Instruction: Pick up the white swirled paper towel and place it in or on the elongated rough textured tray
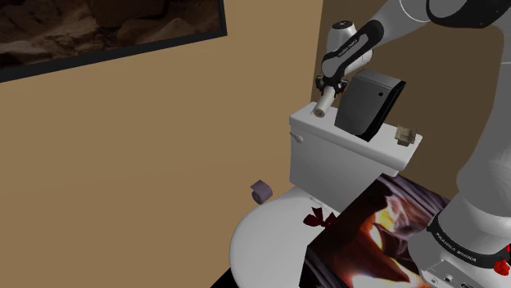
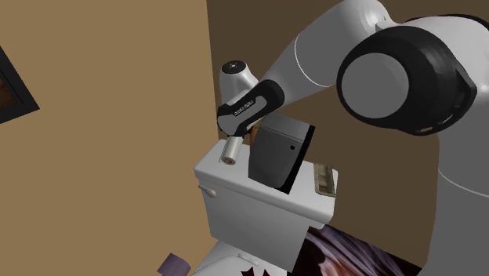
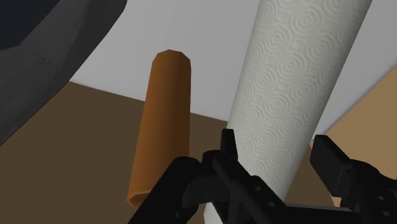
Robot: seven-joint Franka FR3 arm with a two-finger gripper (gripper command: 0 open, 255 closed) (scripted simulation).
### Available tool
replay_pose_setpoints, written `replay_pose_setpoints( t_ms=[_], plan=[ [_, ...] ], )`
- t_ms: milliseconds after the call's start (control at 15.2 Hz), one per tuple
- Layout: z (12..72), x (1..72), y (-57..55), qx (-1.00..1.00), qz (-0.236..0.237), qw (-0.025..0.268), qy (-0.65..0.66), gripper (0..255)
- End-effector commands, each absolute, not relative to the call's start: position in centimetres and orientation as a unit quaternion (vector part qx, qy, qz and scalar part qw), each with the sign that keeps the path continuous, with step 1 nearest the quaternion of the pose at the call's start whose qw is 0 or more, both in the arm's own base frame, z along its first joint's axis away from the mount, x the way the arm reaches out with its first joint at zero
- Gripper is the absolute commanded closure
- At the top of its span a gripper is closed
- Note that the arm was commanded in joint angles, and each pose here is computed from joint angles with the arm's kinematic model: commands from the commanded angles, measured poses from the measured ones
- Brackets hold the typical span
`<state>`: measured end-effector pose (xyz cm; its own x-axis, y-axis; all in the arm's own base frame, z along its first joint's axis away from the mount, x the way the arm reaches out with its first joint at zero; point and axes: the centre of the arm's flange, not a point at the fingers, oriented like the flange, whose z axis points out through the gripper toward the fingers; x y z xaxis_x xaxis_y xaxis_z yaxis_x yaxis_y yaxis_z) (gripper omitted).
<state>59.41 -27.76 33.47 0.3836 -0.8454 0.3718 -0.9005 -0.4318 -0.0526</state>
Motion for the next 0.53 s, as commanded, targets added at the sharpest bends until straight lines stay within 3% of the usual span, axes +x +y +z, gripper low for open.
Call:
replay_pose_setpoints(
  t_ms=[0, 462],
  plan=[
    [33.3, 59.0, -27.9, 0.828, 0.169, 0.081, -0.529, 255],
    [37.0, 59.0, -27.9, 0.828, 0.169, 0.081, -0.529, 255]
  ],
)
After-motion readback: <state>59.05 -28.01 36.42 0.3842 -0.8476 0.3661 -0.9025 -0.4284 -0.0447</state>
